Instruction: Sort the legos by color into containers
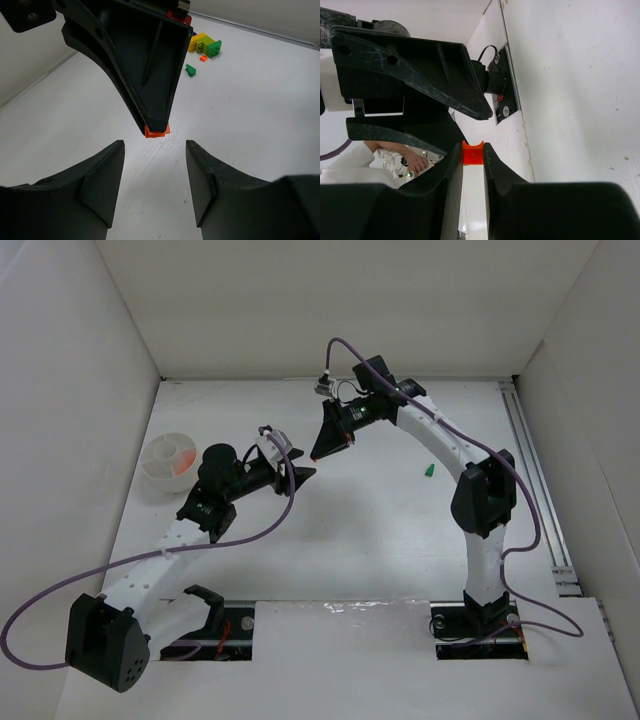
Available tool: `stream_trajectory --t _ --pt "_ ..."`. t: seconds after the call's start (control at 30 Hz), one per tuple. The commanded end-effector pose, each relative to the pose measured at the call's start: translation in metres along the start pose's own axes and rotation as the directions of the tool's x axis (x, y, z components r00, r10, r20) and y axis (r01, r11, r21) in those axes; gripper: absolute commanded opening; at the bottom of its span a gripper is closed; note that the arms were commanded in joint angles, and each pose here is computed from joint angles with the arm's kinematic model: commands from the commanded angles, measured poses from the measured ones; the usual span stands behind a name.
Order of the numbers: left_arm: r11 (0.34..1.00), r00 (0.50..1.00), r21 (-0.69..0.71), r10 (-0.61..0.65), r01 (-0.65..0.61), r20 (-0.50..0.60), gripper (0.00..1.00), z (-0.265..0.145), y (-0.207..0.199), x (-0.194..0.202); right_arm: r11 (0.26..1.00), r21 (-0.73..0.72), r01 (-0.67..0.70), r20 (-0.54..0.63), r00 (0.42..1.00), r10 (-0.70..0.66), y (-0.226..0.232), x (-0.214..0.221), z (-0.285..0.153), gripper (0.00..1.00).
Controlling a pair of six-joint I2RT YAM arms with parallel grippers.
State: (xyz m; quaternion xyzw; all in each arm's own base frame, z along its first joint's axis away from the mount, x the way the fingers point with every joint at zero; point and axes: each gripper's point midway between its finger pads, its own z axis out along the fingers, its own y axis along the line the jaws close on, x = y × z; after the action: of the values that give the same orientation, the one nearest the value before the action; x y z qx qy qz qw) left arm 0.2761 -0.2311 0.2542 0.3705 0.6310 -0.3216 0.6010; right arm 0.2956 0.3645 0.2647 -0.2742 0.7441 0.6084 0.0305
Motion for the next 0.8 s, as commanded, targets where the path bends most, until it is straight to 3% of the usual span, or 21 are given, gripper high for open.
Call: stream_trajectory --t 0.0,0.17,0.67,0.77 --pt "1.000 0.999 0.020 0.019 -0.020 0.049 0.47 0.0020 -0.0039 -0.0115 0.987 -0.010 0.159 0.044 0.986 -0.158 0.0460 -0.0117 -0.0073 0.09" --pt "0.999 0.998 0.019 0.024 -0.026 0.056 0.43 0.0022 -0.0036 -0.0135 0.987 -0.015 0.161 0.037 0.986 -0.160 0.0478 -0.0098 -0.0039 0.09" --pt "0.999 0.996 0.017 0.031 -0.032 0.079 0.43 0.0027 -0.0031 -0.0196 0.987 -0.002 0.162 0.035 0.986 -0.162 0.0467 -0.0094 -0.0003 0.09" --pt "0.999 0.996 0.017 0.031 -0.032 0.079 0.36 0.0027 -0.0031 -0.0196 0.985 -0.003 0.171 0.038 0.985 -0.171 0.0491 -0.0108 -0.0010 0.09"
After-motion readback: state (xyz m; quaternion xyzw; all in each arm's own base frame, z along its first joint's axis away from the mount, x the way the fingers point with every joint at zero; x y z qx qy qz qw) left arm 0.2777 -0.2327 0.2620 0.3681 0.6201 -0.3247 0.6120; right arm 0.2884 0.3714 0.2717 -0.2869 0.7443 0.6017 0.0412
